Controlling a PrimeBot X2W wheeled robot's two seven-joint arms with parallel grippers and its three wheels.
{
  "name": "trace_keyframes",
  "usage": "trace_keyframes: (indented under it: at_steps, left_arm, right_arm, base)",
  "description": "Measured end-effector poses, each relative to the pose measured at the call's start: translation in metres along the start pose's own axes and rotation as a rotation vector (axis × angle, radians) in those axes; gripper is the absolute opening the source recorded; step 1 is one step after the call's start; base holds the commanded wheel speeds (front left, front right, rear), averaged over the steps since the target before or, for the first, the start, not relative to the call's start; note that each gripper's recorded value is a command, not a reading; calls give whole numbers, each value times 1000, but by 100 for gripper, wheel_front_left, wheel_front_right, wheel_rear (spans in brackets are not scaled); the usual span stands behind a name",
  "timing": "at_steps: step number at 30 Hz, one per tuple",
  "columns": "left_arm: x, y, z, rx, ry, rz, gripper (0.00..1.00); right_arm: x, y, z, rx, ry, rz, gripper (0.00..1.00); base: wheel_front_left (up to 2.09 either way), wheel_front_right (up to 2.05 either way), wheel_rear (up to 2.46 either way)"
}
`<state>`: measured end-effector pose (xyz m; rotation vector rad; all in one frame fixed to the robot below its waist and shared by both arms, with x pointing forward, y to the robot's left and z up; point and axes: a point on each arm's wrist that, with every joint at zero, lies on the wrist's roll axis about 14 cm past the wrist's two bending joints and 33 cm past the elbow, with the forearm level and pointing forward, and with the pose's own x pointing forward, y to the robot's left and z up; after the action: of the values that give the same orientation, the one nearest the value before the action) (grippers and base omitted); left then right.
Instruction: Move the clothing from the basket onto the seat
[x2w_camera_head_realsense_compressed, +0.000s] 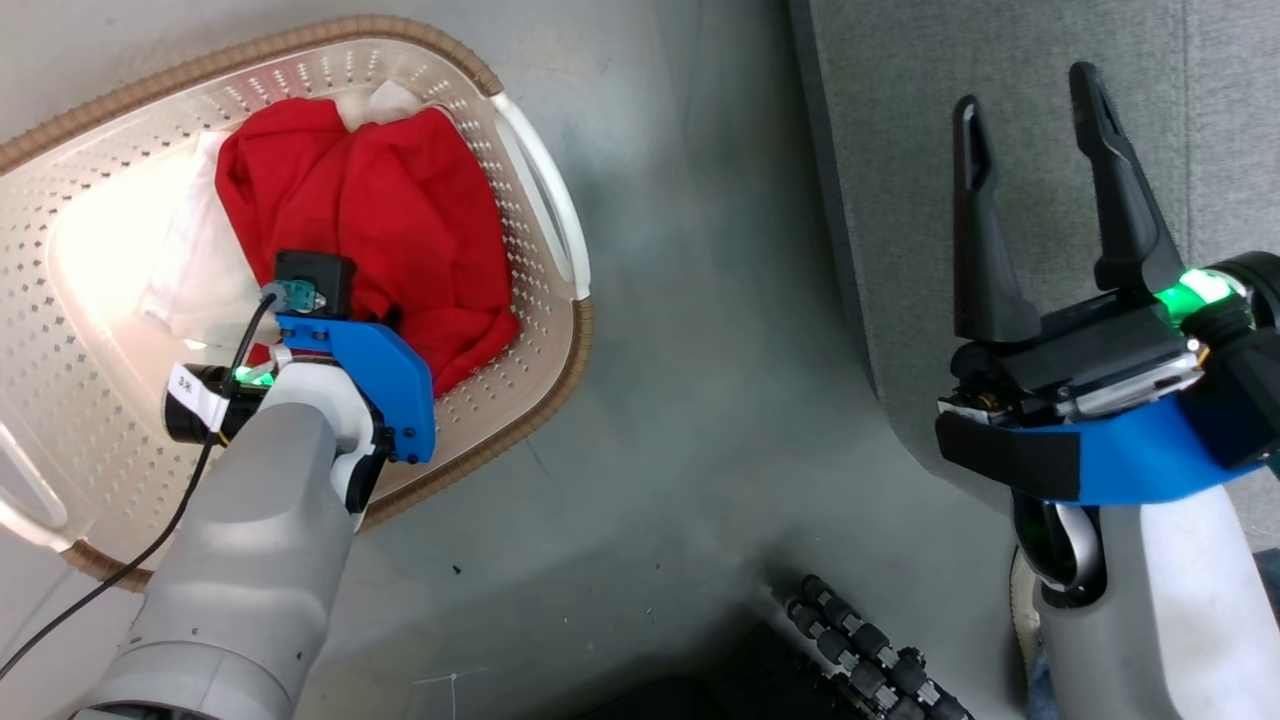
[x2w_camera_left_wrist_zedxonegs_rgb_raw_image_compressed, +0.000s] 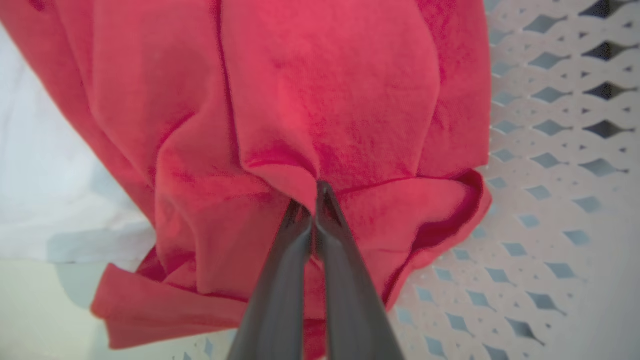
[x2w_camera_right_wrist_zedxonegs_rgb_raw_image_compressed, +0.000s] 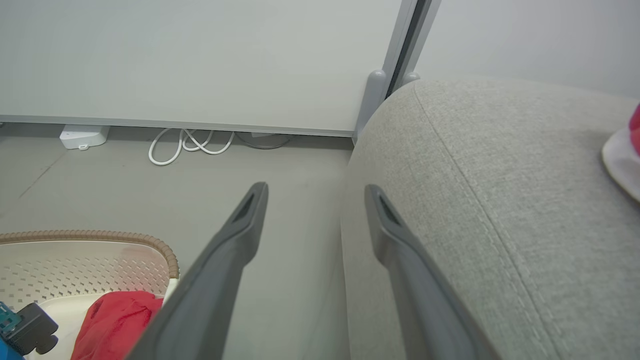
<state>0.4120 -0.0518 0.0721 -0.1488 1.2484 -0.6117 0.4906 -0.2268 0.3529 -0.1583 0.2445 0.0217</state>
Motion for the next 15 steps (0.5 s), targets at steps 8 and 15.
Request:
trace_keyframes:
  at_steps: [8, 15]
  left_arm:
    - [-10, 2, 28, 31, -91, 23, 0]
    - [-52, -18, 50, 66, -192, 17, 0]
  right_arm:
    - [1, -1, 21, 10, -59, 8, 100]
    - [-14, -8, 50, -24, -98, -7, 100]
  base:
    - [0, 0, 0]
    - [0, 0, 0]
